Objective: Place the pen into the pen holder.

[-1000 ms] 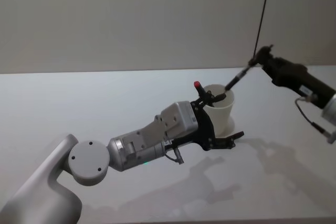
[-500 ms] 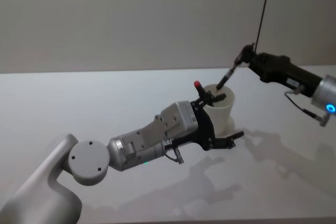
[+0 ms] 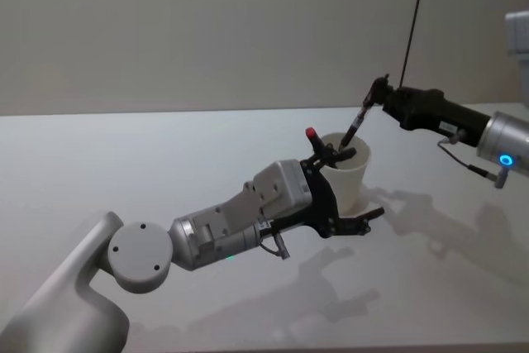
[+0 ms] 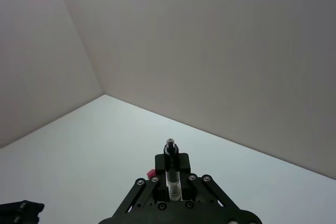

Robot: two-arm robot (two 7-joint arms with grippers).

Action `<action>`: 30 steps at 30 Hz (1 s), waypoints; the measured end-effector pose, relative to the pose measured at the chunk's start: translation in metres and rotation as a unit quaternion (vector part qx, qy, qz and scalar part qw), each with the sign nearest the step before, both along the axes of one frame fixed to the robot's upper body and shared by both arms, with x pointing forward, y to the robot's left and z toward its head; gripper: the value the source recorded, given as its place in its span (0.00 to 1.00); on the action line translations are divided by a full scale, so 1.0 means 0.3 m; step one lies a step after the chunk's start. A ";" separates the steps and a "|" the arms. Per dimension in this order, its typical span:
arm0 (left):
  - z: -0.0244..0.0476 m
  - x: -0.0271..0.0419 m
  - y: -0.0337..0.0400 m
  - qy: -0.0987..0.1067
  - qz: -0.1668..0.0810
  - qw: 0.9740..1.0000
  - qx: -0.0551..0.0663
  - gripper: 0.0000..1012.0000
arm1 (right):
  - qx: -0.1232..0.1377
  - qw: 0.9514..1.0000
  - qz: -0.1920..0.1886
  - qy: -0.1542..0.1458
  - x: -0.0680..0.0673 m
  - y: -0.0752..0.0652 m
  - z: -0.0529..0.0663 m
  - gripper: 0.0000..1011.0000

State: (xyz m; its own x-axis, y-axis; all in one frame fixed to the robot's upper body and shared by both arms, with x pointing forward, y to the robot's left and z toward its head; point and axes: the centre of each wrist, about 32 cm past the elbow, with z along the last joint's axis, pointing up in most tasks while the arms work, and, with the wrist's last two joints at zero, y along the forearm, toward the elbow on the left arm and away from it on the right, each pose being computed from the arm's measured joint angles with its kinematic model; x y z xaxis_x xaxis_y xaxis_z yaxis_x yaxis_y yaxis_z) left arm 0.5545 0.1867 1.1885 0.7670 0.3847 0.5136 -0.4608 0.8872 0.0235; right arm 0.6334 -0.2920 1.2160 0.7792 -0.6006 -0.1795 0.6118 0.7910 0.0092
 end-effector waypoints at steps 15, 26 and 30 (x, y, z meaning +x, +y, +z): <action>0.000 0.000 0.000 0.000 0.000 1.000 0.000 0.99 | -0.036 0.999 0.000 0.018 0.055 0.019 -0.040 0.16; 0.000 0.000 0.000 0.000 0.000 1.000 0.000 0.99 | -0.045 0.999 0.002 0.025 0.067 0.037 -0.057 0.53; 0.000 0.000 0.000 0.000 0.000 1.000 0.000 0.99 | -0.040 0.999 0.001 0.024 0.067 0.041 -0.059 0.65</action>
State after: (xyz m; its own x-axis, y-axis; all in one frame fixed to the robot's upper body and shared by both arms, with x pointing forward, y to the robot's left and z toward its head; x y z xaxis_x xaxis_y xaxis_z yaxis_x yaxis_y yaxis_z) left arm 0.5545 0.1868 1.1885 0.7669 0.3847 0.5136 -0.4608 0.8872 0.0236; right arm 0.6536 -0.2798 1.1983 0.7713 -0.6136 -0.1693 0.6092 0.7887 -0.0832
